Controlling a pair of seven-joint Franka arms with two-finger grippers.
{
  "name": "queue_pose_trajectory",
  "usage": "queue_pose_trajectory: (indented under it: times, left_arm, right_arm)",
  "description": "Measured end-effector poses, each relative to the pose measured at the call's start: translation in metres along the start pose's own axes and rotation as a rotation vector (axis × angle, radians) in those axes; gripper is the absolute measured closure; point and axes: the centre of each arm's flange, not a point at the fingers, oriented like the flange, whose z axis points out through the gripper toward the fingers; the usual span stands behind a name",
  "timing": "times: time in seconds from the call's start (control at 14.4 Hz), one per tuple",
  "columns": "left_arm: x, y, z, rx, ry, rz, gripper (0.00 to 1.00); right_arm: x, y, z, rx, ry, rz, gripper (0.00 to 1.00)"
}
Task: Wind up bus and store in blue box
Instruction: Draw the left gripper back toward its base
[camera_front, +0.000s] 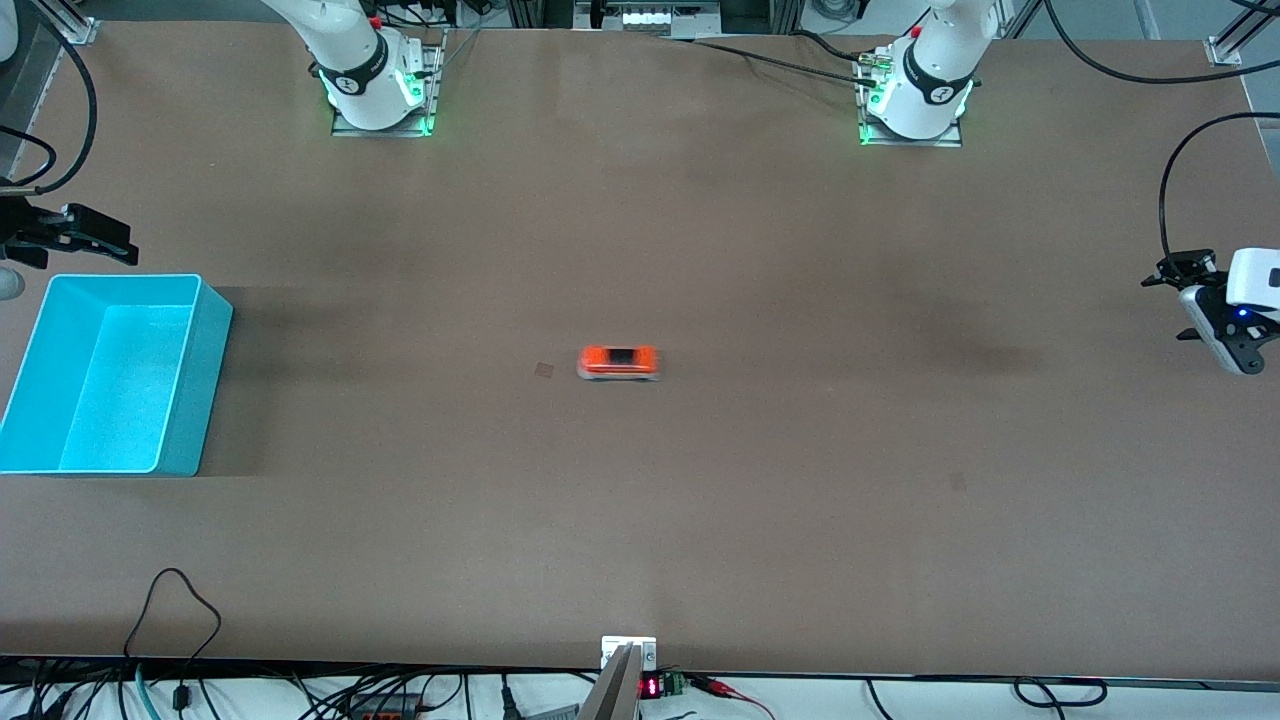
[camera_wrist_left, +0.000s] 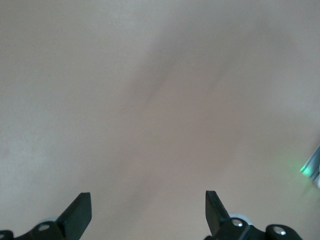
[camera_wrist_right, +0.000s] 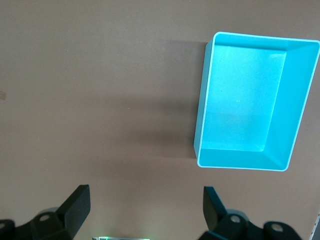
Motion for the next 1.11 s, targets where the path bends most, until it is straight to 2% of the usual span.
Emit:
queue_pose_trajectory:
  times: [0.62, 0.83, 1.11]
  left_arm:
    - [0.095, 0.116, -0.120, 0.018, -0.080, -0.381, 0.00]
    - [0.134, 0.147, -0.142, 0.065, -0.064, -0.489, 0.00]
    - [0.203, 0.207, -0.173, 0.140, -0.001, -0.656, 0.00]
  right_arm:
    - [0.002, 0.000, 0.001, -0.001, 0.005, -0.001, 0.00]
    - [0.002, -0.001, 0.001, -0.002, 0.005, -0.002, 0.00]
    - [0.006, -0.002, 0.005, 0.010, 0.002, -0.003, 0.00]
